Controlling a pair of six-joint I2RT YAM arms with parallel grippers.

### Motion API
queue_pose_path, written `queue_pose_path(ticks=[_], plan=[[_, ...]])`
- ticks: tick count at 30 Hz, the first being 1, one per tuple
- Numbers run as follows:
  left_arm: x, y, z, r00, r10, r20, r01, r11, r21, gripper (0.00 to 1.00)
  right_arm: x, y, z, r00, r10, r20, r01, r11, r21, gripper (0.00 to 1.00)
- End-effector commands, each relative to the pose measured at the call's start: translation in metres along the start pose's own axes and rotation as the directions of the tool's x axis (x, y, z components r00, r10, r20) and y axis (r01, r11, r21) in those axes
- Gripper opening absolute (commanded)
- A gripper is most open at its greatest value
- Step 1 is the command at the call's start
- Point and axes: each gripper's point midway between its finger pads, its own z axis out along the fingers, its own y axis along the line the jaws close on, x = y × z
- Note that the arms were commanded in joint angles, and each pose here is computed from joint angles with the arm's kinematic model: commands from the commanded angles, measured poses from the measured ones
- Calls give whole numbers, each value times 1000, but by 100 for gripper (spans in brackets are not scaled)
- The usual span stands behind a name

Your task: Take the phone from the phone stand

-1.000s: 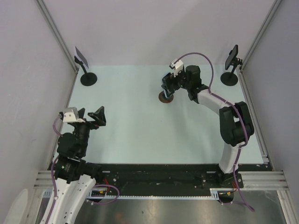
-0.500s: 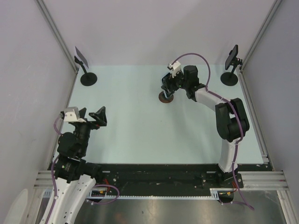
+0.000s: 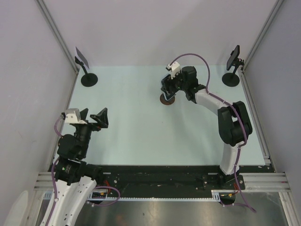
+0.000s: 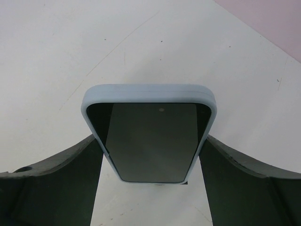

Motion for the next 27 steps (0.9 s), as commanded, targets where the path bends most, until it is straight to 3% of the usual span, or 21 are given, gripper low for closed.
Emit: queue_pose_path(ticks=[1,9,14,15,20,24,27], plan=[[-6,-11,-1,1000,7,30,-9,998,58,100,-70,8,-26,989,-21,146,14,999,52,5],[-9,-12,-4,999,6,44,-9,998,69,100,-118,3,-62,972,-19,233,-11,992,128,0],[-11,-14,-6,999,3,52,-7,997,78,100,-129,-3,-88,980,3,200,-41,981,188,0],[-12,-14,-7,998,2,56,-7,997,82,100,-111,-5,-92,992,31,124,-56,976,209,0],[-18,-15,-12,997,-1,82,-6,996,92,100,-81,-15,-128,995,93,-19,-83,950,301,0],[-23,-18,-17,994,-9,105,-2,994,105,100,-29,-31,-163,966,175,-189,-84,908,409,0],[-29,-19,-22,992,-12,125,-2,993,117,100,-5,-48,-188,938,258,-231,-115,861,495,0]])
